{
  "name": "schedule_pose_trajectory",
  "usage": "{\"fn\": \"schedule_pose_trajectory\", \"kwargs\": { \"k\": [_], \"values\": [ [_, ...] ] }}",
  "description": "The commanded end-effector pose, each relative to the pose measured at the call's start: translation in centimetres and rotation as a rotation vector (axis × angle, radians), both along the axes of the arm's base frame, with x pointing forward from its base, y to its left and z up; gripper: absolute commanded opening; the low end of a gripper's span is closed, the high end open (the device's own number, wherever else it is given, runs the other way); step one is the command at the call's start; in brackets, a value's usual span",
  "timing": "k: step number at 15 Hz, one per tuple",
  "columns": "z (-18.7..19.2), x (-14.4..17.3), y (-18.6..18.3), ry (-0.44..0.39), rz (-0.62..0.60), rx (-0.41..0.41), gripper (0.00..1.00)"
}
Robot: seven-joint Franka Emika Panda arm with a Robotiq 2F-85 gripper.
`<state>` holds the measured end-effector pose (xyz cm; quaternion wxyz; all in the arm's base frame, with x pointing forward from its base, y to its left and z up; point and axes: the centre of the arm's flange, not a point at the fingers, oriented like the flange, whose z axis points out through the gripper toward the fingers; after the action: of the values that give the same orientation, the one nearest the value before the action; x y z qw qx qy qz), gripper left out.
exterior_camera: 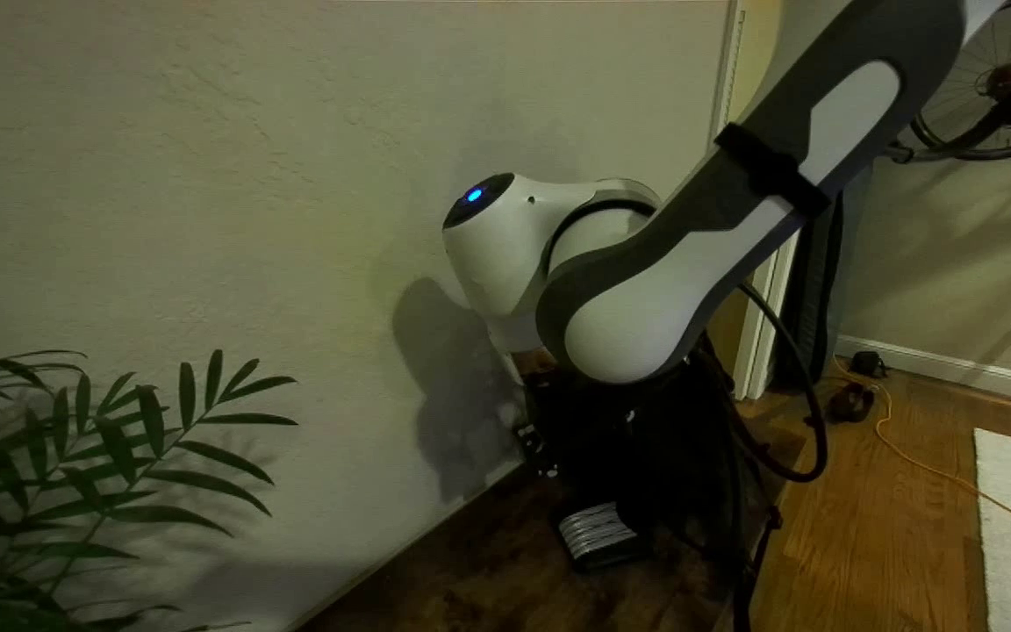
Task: Put the wallet inside the black backpack
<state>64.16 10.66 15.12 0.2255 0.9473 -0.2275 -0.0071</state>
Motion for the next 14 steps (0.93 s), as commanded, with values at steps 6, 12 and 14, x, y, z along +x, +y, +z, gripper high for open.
{"fn": "schedule_pose_trajectory", "kwargs": {
  "k": [6,12,14],
  "values": [
    [-1.5,1.2,0.7,0.020,0.009,0.003,1.00],
    [-3.5,2.7,1.5,0.030,0.007,0.004,1.00],
    [-4.2,3.2,1.9,0.034,0.003,0.007,1.00]
  ]
}}
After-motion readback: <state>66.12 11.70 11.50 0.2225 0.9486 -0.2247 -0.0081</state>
